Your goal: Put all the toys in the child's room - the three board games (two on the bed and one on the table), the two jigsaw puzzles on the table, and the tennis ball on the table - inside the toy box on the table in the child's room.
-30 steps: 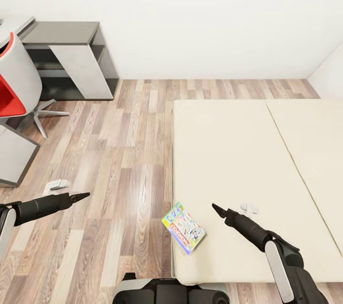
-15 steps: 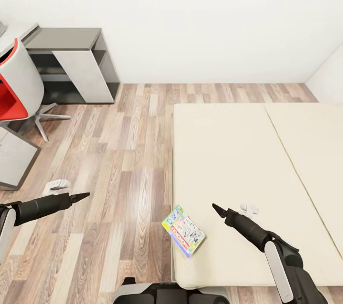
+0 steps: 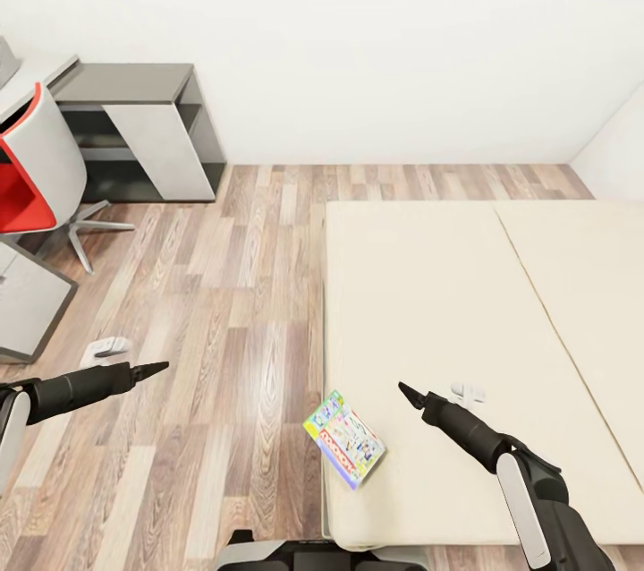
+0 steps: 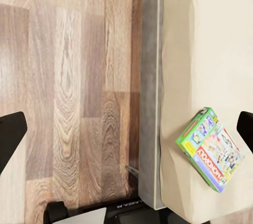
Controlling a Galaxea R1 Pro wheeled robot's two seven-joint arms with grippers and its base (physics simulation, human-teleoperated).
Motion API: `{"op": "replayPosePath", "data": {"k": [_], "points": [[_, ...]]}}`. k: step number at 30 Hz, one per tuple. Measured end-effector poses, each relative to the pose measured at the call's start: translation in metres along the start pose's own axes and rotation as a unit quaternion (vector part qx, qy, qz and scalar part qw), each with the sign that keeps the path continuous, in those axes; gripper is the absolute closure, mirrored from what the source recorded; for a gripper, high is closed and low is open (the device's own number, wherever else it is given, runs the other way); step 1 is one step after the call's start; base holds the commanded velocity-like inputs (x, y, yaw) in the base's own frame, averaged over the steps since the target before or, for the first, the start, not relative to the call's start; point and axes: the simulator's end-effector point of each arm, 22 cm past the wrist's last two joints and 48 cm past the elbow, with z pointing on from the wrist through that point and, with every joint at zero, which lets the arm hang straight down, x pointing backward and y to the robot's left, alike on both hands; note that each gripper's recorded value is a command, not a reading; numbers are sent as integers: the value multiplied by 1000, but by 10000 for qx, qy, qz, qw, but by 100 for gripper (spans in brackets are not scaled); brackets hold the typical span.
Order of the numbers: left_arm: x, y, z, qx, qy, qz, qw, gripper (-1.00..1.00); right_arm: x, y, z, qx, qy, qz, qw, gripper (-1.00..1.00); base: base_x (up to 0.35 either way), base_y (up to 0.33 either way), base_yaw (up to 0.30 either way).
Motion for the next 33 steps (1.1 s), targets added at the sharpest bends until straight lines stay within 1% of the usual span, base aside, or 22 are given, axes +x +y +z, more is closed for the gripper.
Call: {"op": "replayPosePath", "data": {"k": [20, 22, 25, 28, 31, 33], "points": [[-12, -8, -11, 36, -145, 66, 9999, -100, -1, 2, -2, -6, -5, 33, 10000, -100, 0, 0, 0], [-12, -9, -11, 50, -144, 72, 9999, -100, -1, 1, -2, 27, -9, 33, 10000, -100, 0, 0, 0], [-8, -15, -8, 97, -89, 101, 9999, -100, 3, -8, -2, 193, 29, 63, 9998, -100, 0, 0, 0], [-7, -18, -6, 113, -68, 125, 9998, -100, 1, -15, -2, 339, -20, 47, 9994, -100, 0, 0, 0], [-7, -19, -6, 83, -66, 144, 9998, -100, -5, -18, -1, 440, -96, 23, 9990, -100, 0, 0, 0], [-8, -18, -6, 38, -75, 149, 9999, -100, -4, -22, 0, 504, -89, 39, 9987, -100, 0, 0, 0]]}}
